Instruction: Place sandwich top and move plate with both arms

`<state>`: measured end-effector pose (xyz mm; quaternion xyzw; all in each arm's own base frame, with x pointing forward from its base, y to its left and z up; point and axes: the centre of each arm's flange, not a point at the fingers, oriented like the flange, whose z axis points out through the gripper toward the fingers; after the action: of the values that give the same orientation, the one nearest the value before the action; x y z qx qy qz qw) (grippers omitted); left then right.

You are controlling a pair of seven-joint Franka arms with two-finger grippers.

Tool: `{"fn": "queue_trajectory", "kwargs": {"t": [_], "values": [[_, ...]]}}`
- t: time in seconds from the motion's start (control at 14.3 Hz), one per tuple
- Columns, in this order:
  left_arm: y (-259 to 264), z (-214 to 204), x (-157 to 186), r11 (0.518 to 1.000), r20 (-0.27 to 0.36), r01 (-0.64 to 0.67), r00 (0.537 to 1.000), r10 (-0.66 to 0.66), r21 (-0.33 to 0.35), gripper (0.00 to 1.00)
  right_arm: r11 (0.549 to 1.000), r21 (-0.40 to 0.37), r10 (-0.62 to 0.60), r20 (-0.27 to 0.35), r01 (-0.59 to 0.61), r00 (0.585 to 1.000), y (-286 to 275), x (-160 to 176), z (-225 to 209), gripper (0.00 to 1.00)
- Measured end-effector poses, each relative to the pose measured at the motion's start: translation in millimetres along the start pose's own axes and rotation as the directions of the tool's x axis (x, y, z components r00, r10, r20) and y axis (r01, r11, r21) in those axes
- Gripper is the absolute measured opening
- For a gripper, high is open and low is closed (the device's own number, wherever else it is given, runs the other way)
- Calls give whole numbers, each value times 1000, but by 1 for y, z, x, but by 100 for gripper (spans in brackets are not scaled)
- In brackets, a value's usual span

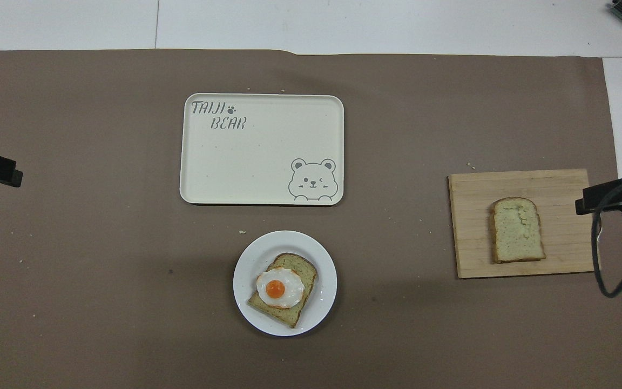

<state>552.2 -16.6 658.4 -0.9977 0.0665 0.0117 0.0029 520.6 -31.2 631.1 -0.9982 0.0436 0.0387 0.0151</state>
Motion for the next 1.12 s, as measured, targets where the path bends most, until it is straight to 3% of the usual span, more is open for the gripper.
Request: {"fn": "queue_trajectory", "kwargs": {"t": [1.12], "values": [[1,-3,0,1000,-6,-3,1000,3,0,100,1000,0,0,0,0,1000,0,0,0,100]]}}
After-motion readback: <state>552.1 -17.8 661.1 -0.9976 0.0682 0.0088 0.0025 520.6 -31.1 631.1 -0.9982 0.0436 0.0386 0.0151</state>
